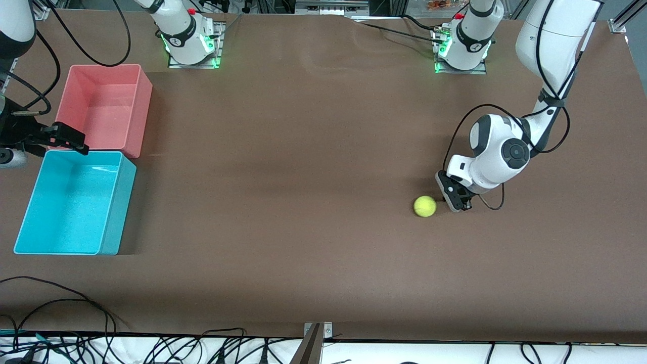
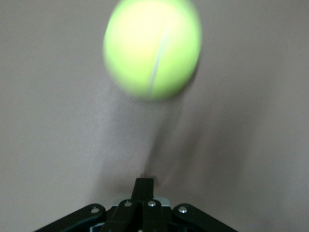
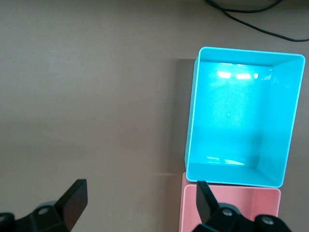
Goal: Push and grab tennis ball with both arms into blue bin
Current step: 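Push the tennis ball with the left gripper toward the blue bin, then raise the left gripper away while the right gripper reaches the ball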
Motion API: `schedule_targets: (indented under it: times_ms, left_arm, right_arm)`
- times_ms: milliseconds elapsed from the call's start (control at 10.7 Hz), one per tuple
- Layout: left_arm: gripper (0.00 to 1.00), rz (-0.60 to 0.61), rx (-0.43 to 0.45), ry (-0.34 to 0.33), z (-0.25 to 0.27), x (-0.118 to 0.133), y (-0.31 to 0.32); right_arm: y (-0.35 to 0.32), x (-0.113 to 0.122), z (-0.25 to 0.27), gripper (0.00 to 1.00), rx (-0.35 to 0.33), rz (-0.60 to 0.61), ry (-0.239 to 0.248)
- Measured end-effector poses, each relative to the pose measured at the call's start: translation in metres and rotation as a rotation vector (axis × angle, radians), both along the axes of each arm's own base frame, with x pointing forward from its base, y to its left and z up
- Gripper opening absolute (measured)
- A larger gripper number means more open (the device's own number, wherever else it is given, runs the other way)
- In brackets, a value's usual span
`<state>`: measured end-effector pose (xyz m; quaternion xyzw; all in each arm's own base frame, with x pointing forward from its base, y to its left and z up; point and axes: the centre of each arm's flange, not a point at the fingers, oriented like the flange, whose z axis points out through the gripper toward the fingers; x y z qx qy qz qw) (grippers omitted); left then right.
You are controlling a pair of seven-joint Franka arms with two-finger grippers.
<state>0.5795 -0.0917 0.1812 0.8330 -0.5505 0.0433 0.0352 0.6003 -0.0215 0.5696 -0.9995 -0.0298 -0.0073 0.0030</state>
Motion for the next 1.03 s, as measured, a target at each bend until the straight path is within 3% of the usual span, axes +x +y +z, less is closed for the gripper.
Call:
schedule_targets:
  times_ms: [562, 1030]
  left_arm:
    - [0.04, 0.109, 0.011, -0.064, 0.039, 0.019, 0.067]
    - [0.66, 0.158, 0.034, -0.130, 0.134, 0.002, 0.101]
  right_arm:
    - [0.001, 0.002, -0.002, 1.00, 0.000, 0.010, 0.000]
    - [0.019, 0.018, -0.024, 1.00, -0.002, 0.074, -0.013]
